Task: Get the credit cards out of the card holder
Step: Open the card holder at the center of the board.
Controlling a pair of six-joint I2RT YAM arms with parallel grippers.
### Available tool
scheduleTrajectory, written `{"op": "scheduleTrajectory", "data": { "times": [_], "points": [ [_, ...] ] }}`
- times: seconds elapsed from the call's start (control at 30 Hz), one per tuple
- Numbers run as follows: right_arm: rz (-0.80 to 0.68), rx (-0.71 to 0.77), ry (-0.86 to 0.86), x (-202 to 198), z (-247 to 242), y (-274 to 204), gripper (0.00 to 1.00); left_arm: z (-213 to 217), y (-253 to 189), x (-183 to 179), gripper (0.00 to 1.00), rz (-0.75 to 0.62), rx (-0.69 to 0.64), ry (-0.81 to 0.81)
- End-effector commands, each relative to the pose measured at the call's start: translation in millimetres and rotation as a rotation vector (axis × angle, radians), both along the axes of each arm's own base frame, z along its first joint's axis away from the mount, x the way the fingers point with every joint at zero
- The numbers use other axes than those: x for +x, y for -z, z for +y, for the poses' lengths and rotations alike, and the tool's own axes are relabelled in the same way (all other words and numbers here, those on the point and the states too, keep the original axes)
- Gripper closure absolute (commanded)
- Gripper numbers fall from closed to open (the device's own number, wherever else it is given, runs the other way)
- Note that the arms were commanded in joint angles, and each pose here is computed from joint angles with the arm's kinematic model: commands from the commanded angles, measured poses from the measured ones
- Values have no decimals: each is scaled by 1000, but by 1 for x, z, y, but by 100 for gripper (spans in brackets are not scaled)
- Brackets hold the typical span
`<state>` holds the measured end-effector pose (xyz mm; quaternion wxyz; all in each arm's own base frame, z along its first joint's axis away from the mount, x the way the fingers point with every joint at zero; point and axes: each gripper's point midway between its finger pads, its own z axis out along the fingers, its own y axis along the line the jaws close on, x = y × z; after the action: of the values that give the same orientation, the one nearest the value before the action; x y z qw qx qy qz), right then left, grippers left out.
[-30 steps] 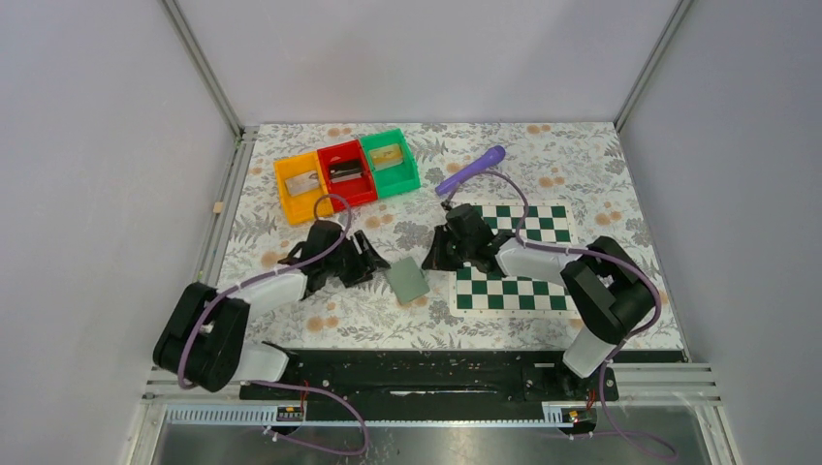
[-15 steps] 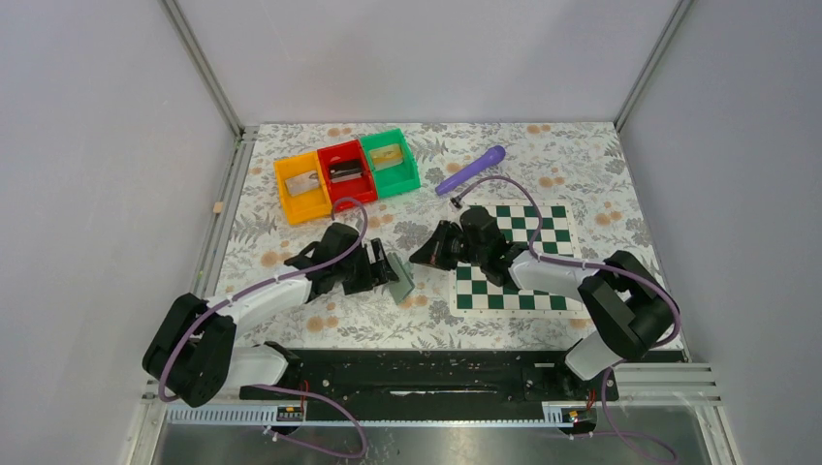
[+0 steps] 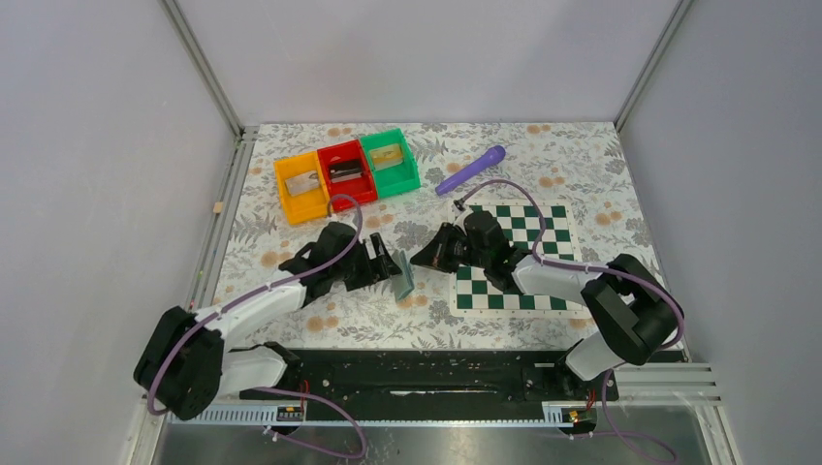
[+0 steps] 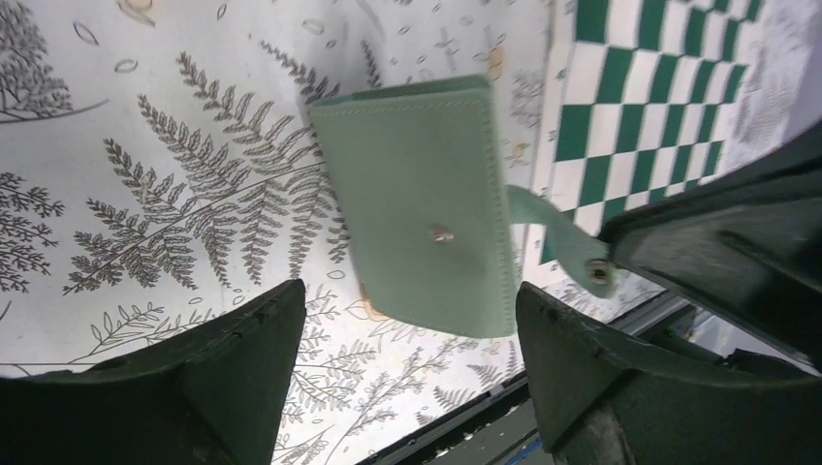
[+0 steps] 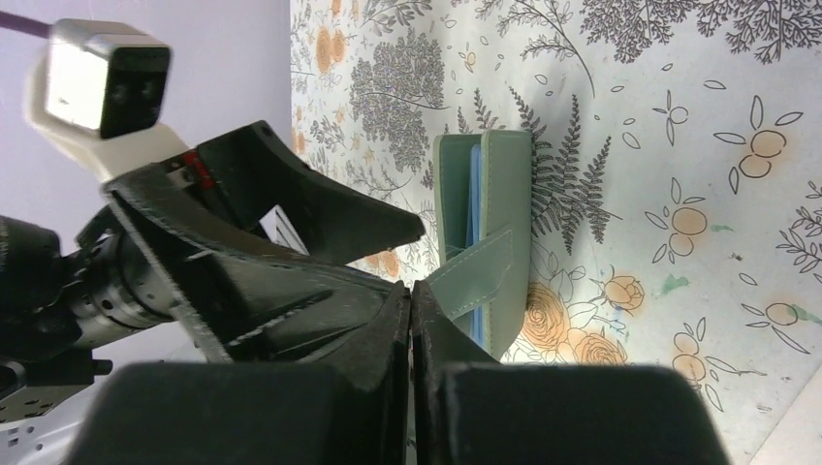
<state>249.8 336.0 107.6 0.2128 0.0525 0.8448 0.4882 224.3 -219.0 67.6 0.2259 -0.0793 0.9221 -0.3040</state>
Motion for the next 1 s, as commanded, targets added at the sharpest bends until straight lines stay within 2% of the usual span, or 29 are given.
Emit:
{"op": "scheduleTrajectory", "data": {
  "times": [0.0,0.33,0.57,0.8,0.97],
  "points": [
    [-71,47,-14,-1,3,-28,100,5,-35,15,21,-136,-43,-76],
    [-68,28,-10,-2,0,-24,100,10,-28,15,23,-117,2,-82],
    [-52,-61,7,-5,-13,6,100,35,-27,17,31,-153,115,-140],
    [-16,-133,17,-6,-25,39,100,38,-16,14,39,-124,132,-147],
    [2,-216,23,-7,-38,62,100,46,-9,14,41,-106,150,-177]
  ]
}}
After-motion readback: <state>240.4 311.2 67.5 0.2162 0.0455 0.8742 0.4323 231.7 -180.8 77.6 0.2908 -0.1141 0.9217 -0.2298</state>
